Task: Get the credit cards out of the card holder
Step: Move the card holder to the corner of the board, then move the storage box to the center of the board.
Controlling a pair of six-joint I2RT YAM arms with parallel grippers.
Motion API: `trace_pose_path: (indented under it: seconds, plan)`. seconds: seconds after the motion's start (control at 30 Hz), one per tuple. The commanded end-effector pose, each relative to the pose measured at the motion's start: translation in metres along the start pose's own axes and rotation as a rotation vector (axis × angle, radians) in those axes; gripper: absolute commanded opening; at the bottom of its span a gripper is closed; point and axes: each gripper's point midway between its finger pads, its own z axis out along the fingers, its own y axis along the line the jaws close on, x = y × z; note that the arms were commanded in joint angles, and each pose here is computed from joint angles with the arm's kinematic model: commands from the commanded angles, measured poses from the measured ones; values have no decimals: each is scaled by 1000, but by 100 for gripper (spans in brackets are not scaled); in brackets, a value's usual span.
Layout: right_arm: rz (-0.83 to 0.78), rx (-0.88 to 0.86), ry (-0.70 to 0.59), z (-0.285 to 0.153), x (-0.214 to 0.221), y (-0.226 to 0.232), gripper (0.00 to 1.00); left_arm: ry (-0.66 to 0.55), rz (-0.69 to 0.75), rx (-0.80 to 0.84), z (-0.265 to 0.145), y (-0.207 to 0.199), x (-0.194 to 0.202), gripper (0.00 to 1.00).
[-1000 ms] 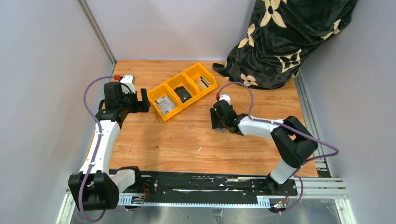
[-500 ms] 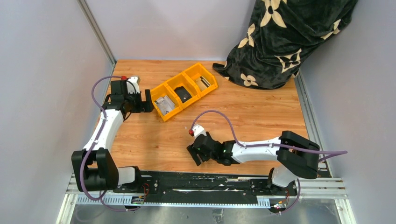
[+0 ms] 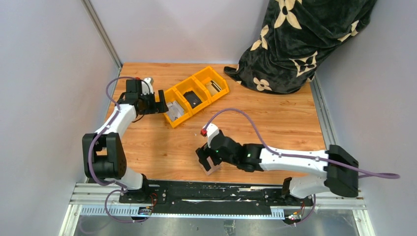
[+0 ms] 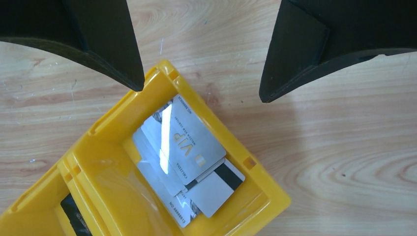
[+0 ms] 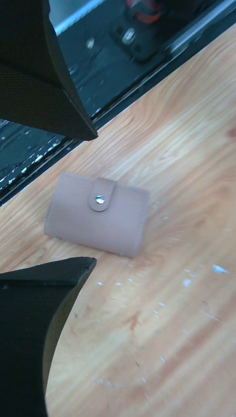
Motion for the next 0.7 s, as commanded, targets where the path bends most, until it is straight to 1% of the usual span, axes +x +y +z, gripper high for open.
trace_pose_path:
  seconds: [0.0, 0.1, 0.13, 0.23, 0.33, 0.4, 0.43, 0.5, 0.53, 0.6, 0.67]
  plan:
    - [54, -4, -77, -26, -35, -13, 92, -41, 10, -35, 10, -4, -19, 96]
    - [120, -10, -131, -42, -50, -25, 92, -29, 10, -60, 19, 2, -17, 86]
    - [141, -2, -148, -46, -54, -31, 92, -15, 26, -46, 24, -6, -14, 83]
    - [182, 24, -208, -60, -68, -49, 92, 14, 61, -33, 31, -11, -10, 75]
    - [192, 60, -248, -72, -77, -62, 92, 12, 77, -49, 35, -9, -10, 70]
    - [207, 84, -261, -77, -81, -71, 92, 8, 88, -66, 37, -7, -11, 64]
    - [214, 97, -270, -80, -83, -75, 91, 10, 96, -84, 38, -4, -10, 58]
    - [233, 123, -275, -82, -84, -84, 91, 10, 116, -112, 38, 1, -11, 50]
    - [244, 138, -279, -84, -85, -89, 91, 11, 126, -121, 38, 3, -11, 45]
    - [270, 178, -280, -88, -84, -100, 91, 13, 151, -145, 36, 7, -11, 39]
    - [286, 215, -278, -90, -82, -111, 91, 19, 178, -153, 33, 10, -9, 36]
